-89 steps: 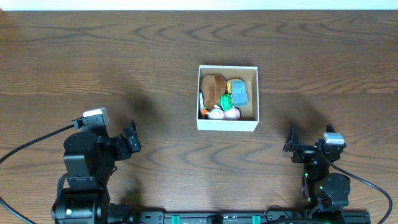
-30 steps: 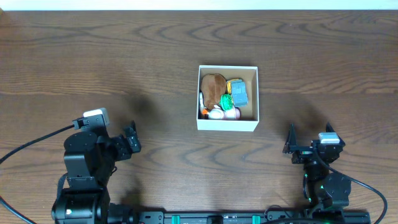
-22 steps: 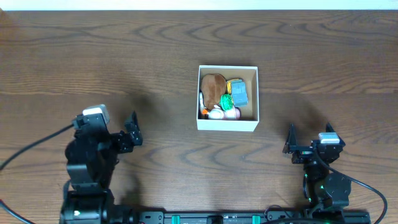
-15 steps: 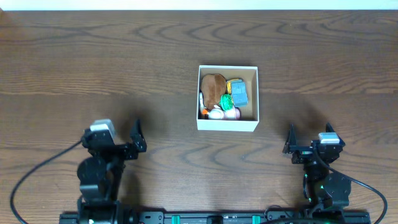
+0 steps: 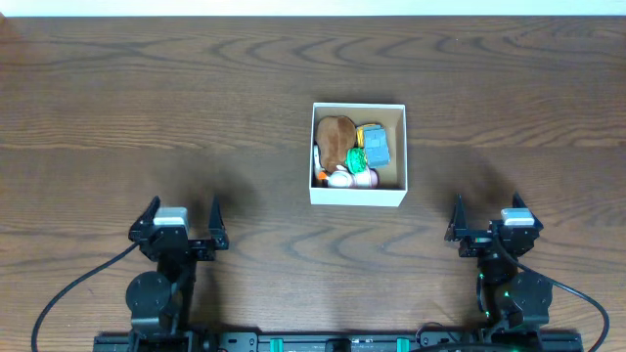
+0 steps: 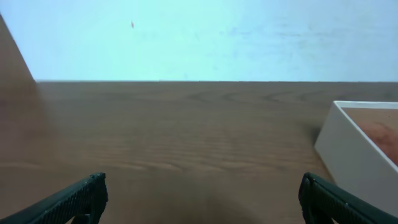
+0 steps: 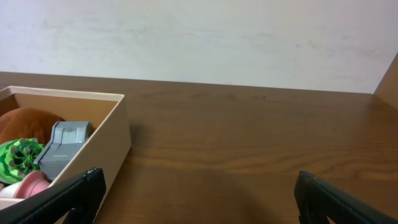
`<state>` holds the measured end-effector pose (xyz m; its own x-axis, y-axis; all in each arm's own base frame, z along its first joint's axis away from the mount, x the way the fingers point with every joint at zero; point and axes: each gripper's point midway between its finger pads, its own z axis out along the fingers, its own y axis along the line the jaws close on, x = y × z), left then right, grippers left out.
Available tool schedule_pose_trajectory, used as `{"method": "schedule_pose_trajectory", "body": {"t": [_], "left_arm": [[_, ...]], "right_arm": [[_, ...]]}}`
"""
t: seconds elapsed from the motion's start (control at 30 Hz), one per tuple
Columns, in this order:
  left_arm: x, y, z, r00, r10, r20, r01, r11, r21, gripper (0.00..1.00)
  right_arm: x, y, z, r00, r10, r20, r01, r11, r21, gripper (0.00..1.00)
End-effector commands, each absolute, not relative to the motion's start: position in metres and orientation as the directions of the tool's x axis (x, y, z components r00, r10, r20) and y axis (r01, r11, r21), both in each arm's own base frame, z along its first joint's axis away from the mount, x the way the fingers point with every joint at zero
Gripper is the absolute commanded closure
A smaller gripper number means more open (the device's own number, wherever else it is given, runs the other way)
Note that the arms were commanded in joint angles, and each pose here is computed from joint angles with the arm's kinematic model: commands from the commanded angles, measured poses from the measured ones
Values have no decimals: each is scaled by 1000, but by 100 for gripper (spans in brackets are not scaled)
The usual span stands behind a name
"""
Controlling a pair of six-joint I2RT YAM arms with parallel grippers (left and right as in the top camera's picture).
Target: Pack container
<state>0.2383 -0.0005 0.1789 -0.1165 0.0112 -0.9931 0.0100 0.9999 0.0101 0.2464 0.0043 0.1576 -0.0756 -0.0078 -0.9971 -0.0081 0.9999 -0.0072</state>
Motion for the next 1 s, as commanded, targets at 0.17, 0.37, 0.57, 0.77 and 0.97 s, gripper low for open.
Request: {"method": "schedule_pose_trajectory", "body": {"t": [0.17, 0.37, 0.57, 0.77, 0.97], "left_arm": [[239, 6, 164, -125, 78, -989, -17, 997, 81, 2], [241, 4, 146, -161, 75, -984, -6, 997, 77, 2], [241, 6, 136, -179, 76, -981, -15, 997, 80, 2], [241, 7, 137, -177, 76, -981, -17, 997, 81, 2], [244, 7, 137, -157, 153, -976, -6, 988, 156, 2]], "right_arm": [[246, 4, 157, -73, -11, -997, -8, 1000, -10, 1], [246, 4, 157, -72, -11, -997, -8, 1000, -10, 1], [246, 4, 157, -72, -11, -997, -8, 1000, -10, 1], [246, 4, 157, -72, -11, -997, -8, 1000, -10, 1], [246, 4, 157, -73, -11, -997, -8, 1000, -10, 1]]}}
